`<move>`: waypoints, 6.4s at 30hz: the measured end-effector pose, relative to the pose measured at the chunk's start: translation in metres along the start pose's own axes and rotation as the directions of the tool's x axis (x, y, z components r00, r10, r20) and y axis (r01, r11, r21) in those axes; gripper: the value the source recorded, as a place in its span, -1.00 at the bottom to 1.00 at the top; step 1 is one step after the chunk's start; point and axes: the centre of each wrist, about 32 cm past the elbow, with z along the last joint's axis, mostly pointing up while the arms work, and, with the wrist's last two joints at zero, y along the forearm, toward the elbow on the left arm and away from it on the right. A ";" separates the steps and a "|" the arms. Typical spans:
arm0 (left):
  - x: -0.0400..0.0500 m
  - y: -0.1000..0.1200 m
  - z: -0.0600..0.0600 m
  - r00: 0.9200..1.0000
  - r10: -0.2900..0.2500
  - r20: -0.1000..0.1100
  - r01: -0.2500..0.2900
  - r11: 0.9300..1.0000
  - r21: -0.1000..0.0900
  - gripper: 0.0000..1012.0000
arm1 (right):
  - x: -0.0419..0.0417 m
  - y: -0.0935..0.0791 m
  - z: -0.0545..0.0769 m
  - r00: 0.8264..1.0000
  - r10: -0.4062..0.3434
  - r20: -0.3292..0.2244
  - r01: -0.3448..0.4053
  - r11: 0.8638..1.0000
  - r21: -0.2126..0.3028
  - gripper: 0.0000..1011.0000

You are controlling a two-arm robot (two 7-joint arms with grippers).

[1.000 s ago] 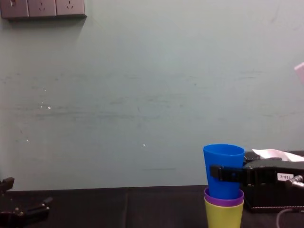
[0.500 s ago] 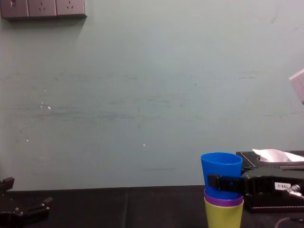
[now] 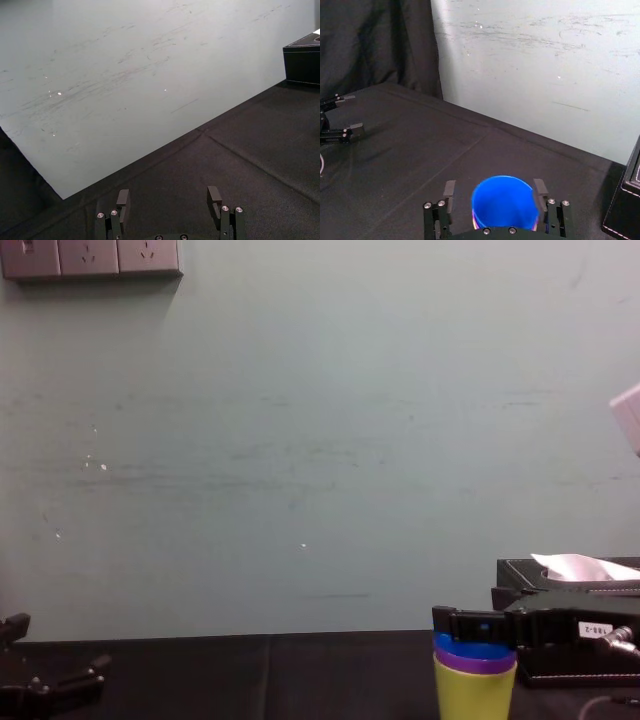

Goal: Stack the three plastic cups sequentially using one hand.

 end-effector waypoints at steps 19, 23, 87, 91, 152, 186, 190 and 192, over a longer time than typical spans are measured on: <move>0.0000 0.000 0.000 1.000 0.000 0.000 0.000 1.000 0.000 1.00 | -0.0019 -0.006 0.000 1.000 -0.008 -0.010 0.009 0.999 0.042 0.99; 0.0000 0.000 0.000 1.000 0.000 0.000 0.000 1.000 0.000 1.00 | -0.0056 -0.013 -0.001 0.999 -0.037 -0.014 0.038 0.996 0.079 0.99; 0.0000 0.000 0.000 1.000 0.000 0.000 0.000 1.000 0.000 1.00 | -0.0719 -0.027 -0.062 0.819 -0.566 -0.096 0.570 0.821 0.021 0.99; 0.0000 0.000 0.000 1.000 0.000 0.000 0.000 1.000 0.000 1.00 | -0.0720 -0.027 -0.062 0.819 -0.566 -0.096 0.570 0.821 0.022 0.99; 0.0000 0.000 0.000 1.000 0.000 0.000 0.000 1.000 0.000 1.00 | -0.0720 -0.027 -0.062 0.818 -0.567 -0.096 0.571 0.821 0.023 0.99; 0.0000 0.000 0.000 1.000 0.000 0.000 0.000 1.000 0.000 1.00 | -0.0720 -0.027 -0.062 0.818 -0.567 -0.096 0.571 0.820 0.023 0.99; 0.0000 0.000 0.000 1.000 0.000 0.000 0.000 1.000 0.000 1.00 | -0.0720 -0.027 -0.062 0.818 -0.567 -0.096 0.571 0.821 0.023 0.99; 0.0000 0.000 0.000 1.000 0.000 0.000 0.000 1.000 0.000 1.00 | -0.0720 -0.027 -0.062 0.818 -0.567 -0.096 0.571 0.820 0.023 0.99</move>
